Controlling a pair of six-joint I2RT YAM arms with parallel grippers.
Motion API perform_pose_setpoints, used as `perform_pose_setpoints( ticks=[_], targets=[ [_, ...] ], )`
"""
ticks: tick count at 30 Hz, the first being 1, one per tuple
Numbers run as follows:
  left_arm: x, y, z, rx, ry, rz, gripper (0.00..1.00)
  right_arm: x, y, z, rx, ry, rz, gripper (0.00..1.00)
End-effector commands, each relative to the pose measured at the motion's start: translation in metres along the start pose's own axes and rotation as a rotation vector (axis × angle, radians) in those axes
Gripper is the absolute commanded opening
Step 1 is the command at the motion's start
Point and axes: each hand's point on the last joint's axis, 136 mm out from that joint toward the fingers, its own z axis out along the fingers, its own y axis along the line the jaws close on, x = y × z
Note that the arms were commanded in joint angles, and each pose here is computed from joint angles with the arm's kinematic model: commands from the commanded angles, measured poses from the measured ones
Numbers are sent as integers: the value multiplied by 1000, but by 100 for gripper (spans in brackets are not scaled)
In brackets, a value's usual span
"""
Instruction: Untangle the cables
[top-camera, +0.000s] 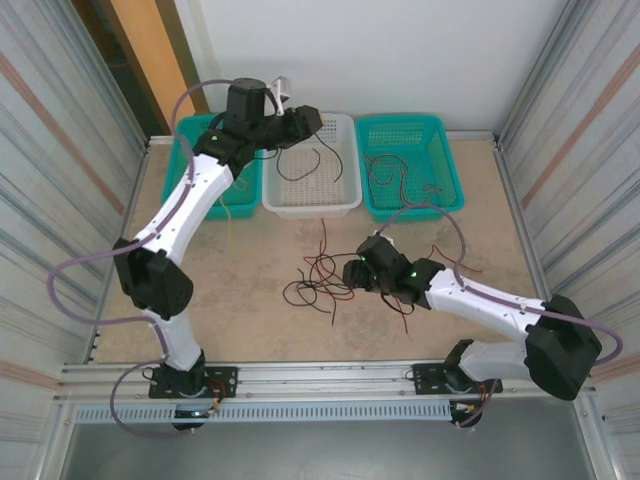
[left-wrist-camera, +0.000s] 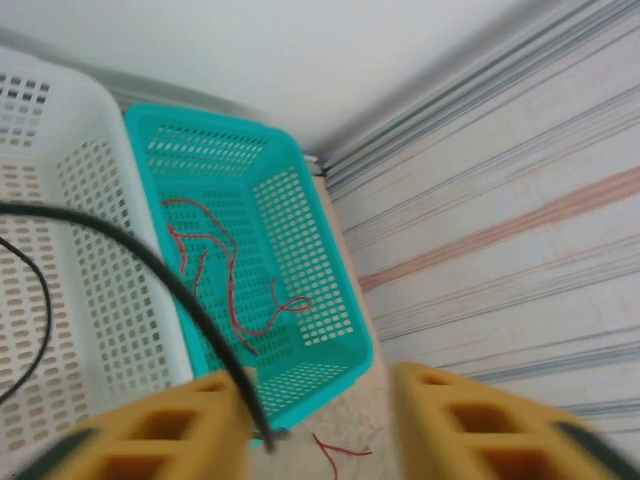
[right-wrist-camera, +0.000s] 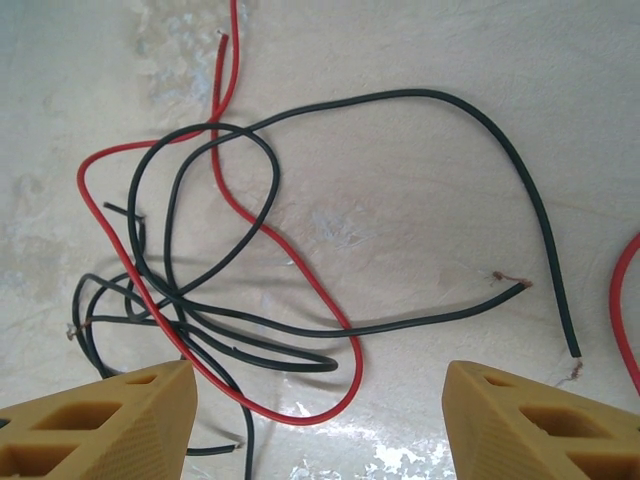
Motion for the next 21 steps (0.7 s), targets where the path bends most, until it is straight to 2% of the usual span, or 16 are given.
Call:
perform_pose_setpoints(
  ticks=[1, 2, 3, 5, 8, 13, 15, 17, 19, 21],
  targets=[
    [-2, 20, 12, -36, -2, 8, 71, -12, -1, -12, 16, -32, 22, 66],
    [0, 25, 13, -54, 2, 19, 87, -13, 0, -12, 19, -27, 11, 66],
    [1, 28, 9, -78, 0, 33, 91, -13, 2, -13, 22, -15, -1, 67],
    [3, 31, -6, -131, -1, 55, 91, -11, 6, -10, 30, 28, -30, 67],
    [20, 40, -41, -227, 12, 74, 85, 1, 16, 4, 37, 112, -92, 64],
    [82, 44, -105, -245, 90, 97, 58, 9, 26, 28, 73, 191, -158, 60],
    [113, 46, -138, -253, 78, 107, 55, 4, 26, 33, 94, 201, -161, 59],
    [152, 49, -156, -230, 101, 92, 53, 2, 27, 39, 83, 235, -161, 54],
    [193, 59, -163, -222, 163, 45, 50, 5, 31, 43, 63, 269, -189, 51],
    [231, 75, -162, -239, 234, -18, 50, 11, 33, 43, 50, 292, -216, 53]
  ],
)
